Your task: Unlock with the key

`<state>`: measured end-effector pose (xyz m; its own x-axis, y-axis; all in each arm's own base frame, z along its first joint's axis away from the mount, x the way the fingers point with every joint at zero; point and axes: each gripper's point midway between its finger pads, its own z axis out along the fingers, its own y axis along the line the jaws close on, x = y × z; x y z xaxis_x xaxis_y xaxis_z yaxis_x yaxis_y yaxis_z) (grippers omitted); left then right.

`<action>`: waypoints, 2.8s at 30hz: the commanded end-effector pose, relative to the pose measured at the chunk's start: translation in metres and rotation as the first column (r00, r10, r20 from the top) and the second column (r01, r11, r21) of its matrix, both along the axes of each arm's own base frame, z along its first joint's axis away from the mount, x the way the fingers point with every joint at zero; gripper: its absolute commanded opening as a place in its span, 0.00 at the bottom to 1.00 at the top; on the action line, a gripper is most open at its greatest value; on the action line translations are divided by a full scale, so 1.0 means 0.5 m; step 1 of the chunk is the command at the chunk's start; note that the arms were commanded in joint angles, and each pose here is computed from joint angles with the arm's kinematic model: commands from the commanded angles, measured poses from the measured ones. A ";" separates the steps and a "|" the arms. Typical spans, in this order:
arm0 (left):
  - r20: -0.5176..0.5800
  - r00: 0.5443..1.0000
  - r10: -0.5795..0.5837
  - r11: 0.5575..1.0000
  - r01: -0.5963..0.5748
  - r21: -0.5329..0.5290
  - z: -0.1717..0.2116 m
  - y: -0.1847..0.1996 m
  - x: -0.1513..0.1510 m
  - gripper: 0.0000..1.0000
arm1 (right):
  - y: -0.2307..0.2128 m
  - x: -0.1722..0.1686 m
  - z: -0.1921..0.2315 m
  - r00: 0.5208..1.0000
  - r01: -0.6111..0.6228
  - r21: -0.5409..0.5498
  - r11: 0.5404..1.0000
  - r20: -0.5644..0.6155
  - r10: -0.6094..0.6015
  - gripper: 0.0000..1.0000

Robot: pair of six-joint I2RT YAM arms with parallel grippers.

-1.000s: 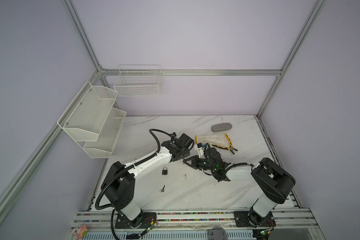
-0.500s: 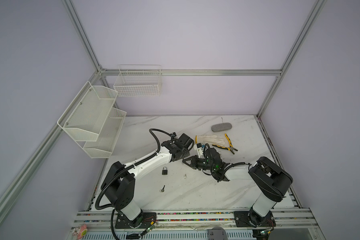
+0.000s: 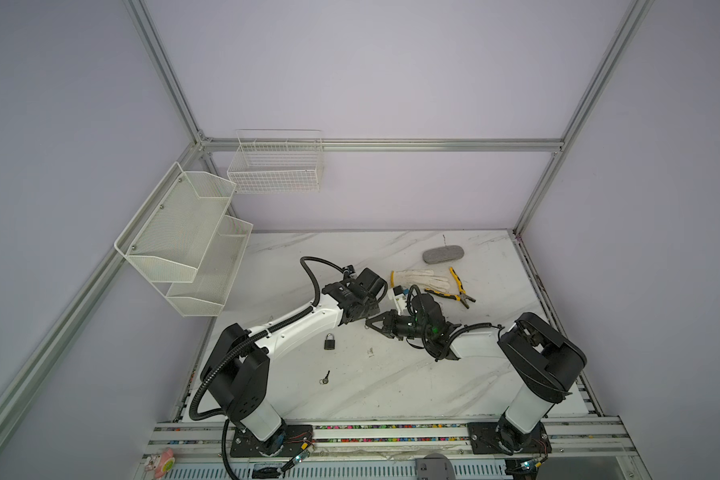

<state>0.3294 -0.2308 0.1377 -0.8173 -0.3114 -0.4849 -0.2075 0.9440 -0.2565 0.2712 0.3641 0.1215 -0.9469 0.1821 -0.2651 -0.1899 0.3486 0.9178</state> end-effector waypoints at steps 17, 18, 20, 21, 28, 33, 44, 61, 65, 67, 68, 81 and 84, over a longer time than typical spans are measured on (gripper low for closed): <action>-0.069 0.987 -0.143 0.989 0.145 0.023 0.005 -0.023 -0.069 0.00 | 0.019 0.030 0.121 0.987 -0.011 0.088 0.996 0.159 -0.003 0.00; -0.068 0.987 -0.146 0.988 0.149 0.030 0.006 -0.021 -0.069 0.00 | 0.018 0.029 0.120 0.988 -0.012 0.081 0.997 0.155 -0.001 0.00; -0.060 0.988 -0.141 0.989 0.143 0.042 0.009 -0.014 -0.069 0.00 | 0.010 0.027 0.118 0.988 -0.006 0.076 0.997 0.152 -0.006 0.00; -0.056 0.990 -0.133 0.989 0.136 0.050 0.011 -0.009 -0.068 0.00 | 0.007 0.026 0.118 0.988 -0.004 0.076 0.997 0.152 -0.007 0.00; -0.039 0.997 -0.067 0.997 0.068 0.030 0.018 0.013 -0.064 0.00 | 0.000 0.018 0.112 0.988 -0.017 0.052 0.998 0.157 0.009 0.00; -0.025 1.000 -0.012 0.998 0.011 -0.058 0.017 0.017 -0.064 0.00 | -0.005 0.020 0.119 0.986 -0.005 0.040 0.999 0.167 -0.002 0.00; -0.024 0.999 0.029 0.997 -0.030 -0.067 0.002 0.046 -0.084 0.00 | 0.012 0.023 0.113 0.987 -0.030 0.006 1.000 0.156 0.029 0.00; 0.016 0.994 0.110 0.963 -0.103 -0.250 0.033 0.045 -0.084 0.00 | 0.045 0.005 0.090 0.982 -0.050 -0.056 0.997 0.181 0.059 0.00; 0.026 0.994 0.110 0.954 -0.098 -0.282 0.050 0.043 -0.085 0.00 | 0.035 0.004 0.090 0.978 -0.038 -0.069 0.997 0.200 0.051 0.00; 0.025 0.995 0.101 0.956 -0.090 -0.278 0.049 0.043 -0.087 0.00 | 0.034 0.006 0.093 0.977 -0.031 -0.073 0.997 0.207 0.045 0.00; 0.022 0.995 0.099 0.957 -0.089 -0.275 0.047 0.044 -0.088 0.00 | 0.035 0.007 0.096 0.976 -0.031 -0.074 0.997 0.213 0.046 0.00; -0.031 0.991 0.133 0.939 -0.136 -0.317 0.035 0.034 -0.096 0.00 | 0.023 0.025 0.157 0.977 0.094 0.046 0.994 0.189 -0.101 0.00; -0.027 0.989 0.148 0.938 -0.149 -0.313 0.028 0.036 -0.097 0.00 | 0.025 0.017 0.197 0.978 0.102 0.154 0.983 0.167 -0.127 0.00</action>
<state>0.3017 -0.2090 0.1690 -0.7091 -0.5766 -0.4059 -0.3210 0.7765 -0.5423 0.2616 0.3788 0.1607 -0.9143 0.1640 -0.3703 -0.2856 0.3869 0.8768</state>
